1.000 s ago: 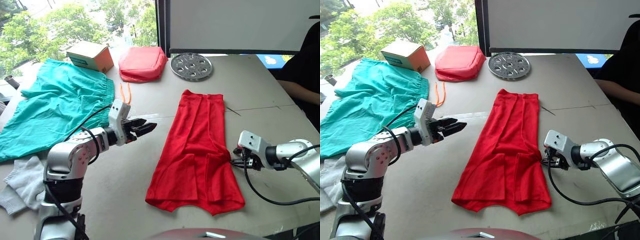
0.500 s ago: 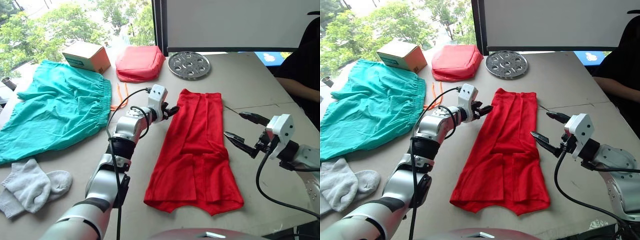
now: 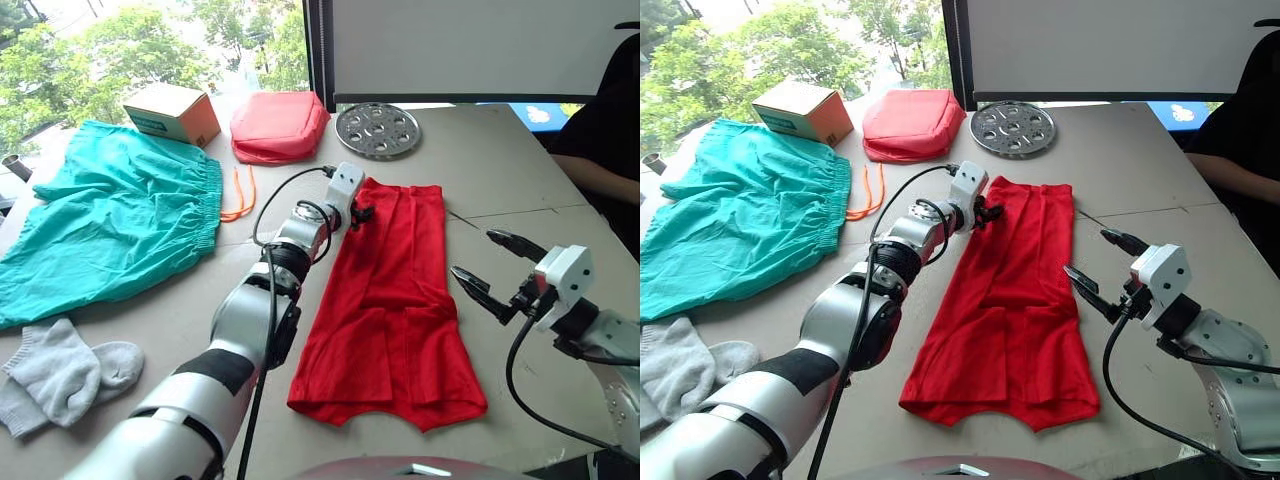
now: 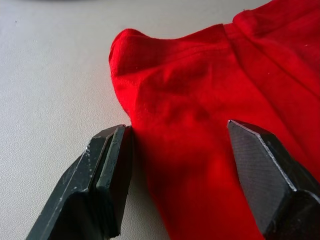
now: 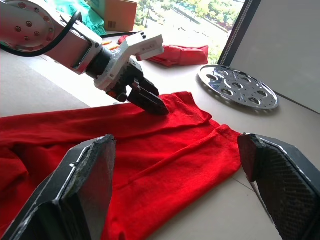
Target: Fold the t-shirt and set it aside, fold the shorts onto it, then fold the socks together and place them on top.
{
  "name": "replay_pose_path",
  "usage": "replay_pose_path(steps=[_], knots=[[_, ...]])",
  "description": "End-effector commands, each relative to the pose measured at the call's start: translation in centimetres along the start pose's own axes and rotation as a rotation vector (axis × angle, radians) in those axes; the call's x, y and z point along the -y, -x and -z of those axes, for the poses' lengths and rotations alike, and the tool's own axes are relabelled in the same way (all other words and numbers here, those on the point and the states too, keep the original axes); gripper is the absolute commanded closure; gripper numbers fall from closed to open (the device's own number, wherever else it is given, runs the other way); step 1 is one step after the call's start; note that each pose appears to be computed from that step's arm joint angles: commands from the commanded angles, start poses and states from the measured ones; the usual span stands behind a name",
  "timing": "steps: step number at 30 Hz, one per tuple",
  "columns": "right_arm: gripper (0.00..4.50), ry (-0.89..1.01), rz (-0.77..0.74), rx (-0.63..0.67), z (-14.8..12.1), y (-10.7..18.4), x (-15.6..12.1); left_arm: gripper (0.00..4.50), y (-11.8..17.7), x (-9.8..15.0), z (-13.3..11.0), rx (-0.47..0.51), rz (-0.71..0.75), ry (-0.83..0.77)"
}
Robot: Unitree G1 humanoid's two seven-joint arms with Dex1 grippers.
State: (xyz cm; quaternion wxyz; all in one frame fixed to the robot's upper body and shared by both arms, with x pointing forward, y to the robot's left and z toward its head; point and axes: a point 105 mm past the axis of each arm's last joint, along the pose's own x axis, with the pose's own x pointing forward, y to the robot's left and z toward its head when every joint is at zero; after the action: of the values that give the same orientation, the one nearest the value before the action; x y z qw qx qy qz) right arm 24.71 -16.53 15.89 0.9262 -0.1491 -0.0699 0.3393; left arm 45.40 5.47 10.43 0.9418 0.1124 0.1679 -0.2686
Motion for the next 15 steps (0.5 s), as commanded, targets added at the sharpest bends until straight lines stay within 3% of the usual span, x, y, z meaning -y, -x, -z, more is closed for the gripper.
replay_pose_path(steps=[1,2,3,4,15], knots=[[0.34,0.036,0.029,0.049,-1.4,0.2,-0.1,3.31,0.0,-0.2,-1.4,0.027,-0.022,-0.037],[0.34,0.036,0.03,0.045,-1.3,0.2,-0.2,3.46,0.0,-0.2,-1.3,0.03,-0.023,-0.033],[0.34,0.036,0.032,0.041,-1.2,0.2,-0.2,4.12,0.0,-0.2,-1.3,0.035,-0.023,-0.026],[0.34,0.036,0.032,0.038,-1.2,0.2,-0.3,4.47,0.0,-0.3,-1.4,0.042,-0.023,-0.019],[0.34,0.018,0.007,0.015,-0.5,-0.1,-0.2,4.47,1.6,-3.6,-2.6,0.178,-0.14,0.133]])
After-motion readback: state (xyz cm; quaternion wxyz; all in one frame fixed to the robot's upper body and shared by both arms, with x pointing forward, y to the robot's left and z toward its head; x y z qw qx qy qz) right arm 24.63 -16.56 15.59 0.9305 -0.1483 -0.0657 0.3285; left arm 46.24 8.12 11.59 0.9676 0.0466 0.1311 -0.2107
